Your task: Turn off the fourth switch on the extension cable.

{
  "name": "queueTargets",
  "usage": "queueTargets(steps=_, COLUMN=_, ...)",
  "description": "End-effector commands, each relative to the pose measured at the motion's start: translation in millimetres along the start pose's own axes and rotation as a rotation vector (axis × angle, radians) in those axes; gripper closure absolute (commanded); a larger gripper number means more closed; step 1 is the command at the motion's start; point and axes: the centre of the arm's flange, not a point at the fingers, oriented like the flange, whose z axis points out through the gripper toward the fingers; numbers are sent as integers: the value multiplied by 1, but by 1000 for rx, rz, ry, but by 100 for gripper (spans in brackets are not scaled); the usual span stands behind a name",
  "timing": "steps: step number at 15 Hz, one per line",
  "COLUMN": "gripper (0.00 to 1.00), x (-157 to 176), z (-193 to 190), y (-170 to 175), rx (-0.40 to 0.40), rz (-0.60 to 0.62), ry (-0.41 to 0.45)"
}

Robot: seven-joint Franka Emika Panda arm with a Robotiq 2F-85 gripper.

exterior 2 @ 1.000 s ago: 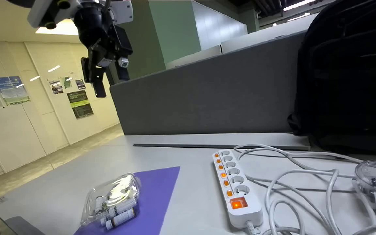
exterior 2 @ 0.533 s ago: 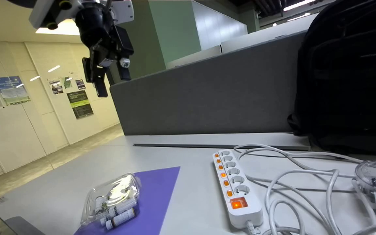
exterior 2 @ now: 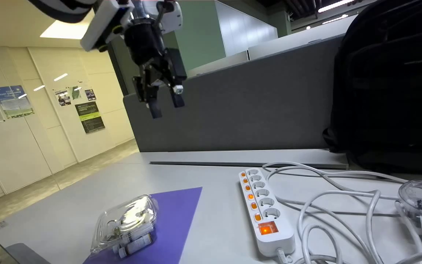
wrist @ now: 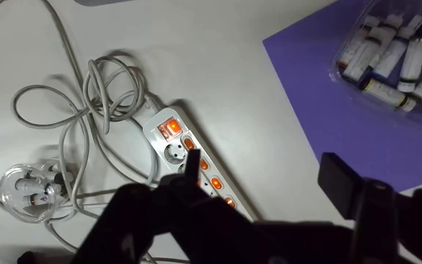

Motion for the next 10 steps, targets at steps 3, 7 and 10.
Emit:
queueTargets(steps=3, gripper=62, x=58, z=39, y=9, rx=36, rz=77, ry=67)
queueTargets(steps=7, gripper=88, x=90, z=65, y=17, rx=82, rz=156, ry=169)
queueTargets(steps=10, gripper=100, x=105, z=84, y=25, rx=115, rz=200, ry=194)
